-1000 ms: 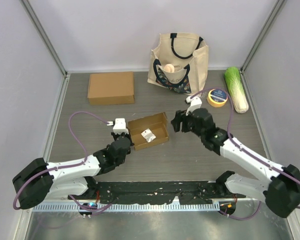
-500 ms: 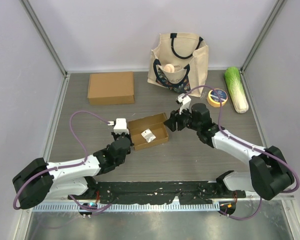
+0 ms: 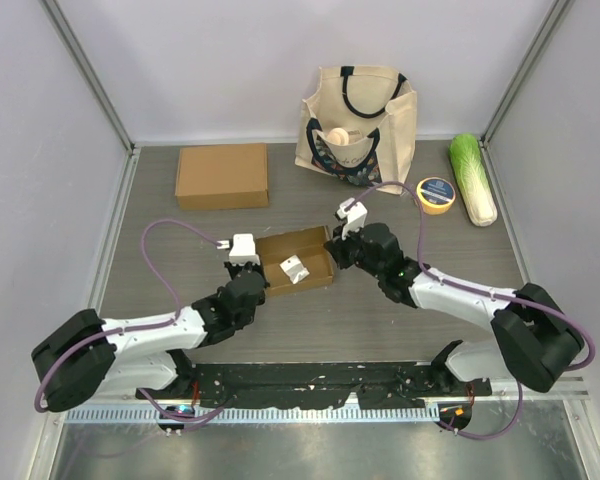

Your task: Fold the paper box

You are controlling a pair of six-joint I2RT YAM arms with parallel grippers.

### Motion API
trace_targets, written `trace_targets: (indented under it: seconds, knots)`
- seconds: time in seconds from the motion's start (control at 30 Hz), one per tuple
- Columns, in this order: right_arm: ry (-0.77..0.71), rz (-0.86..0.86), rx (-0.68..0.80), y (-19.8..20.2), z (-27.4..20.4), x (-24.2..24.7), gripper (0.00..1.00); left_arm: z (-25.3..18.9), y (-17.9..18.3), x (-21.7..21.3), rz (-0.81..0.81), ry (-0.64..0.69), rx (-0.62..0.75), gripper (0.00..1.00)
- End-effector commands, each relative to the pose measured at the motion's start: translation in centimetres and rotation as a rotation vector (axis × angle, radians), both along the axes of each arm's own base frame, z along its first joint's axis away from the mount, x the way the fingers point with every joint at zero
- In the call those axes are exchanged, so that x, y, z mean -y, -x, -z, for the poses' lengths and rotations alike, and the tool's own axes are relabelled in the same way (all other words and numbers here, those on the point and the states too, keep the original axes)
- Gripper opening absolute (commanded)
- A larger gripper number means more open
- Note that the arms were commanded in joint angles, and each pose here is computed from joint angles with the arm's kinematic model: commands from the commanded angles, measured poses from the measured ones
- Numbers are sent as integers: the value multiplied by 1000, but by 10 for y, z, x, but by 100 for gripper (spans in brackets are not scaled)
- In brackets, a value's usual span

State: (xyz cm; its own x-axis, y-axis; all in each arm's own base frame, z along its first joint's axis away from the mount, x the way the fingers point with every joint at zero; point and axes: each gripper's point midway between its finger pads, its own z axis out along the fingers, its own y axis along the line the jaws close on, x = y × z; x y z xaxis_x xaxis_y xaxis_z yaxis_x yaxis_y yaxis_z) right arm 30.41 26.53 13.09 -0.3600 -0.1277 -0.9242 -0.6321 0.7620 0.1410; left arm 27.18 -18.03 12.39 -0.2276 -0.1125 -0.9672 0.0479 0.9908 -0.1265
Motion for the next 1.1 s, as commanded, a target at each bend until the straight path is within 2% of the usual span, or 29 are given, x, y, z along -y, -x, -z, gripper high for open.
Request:
trace_targets:
  seconds: [0.0,0.03,0.1,0.37,0.63,1.07]
  knots:
    - [-59,190,206,-11,-41,8,1,-37,-19,11,-77,125,116,0]
    - [-64,197,221,-11,-40,9,1,-44,-22,14,-83,152,148,0]
    - [-95,244,254,-17,-43,12,1,-45,-27,15,-91,113,173,0]
    - [-122,328,310,-12,-31,16,1,-23,-32,18,-105,125,204,0]
    - [-104,369,301,3,-4,23,1,-5,-25,18,-82,165,175,0]
    - [-122,380,269,23,14,15,5,27,-13,12,-65,146,123,0]
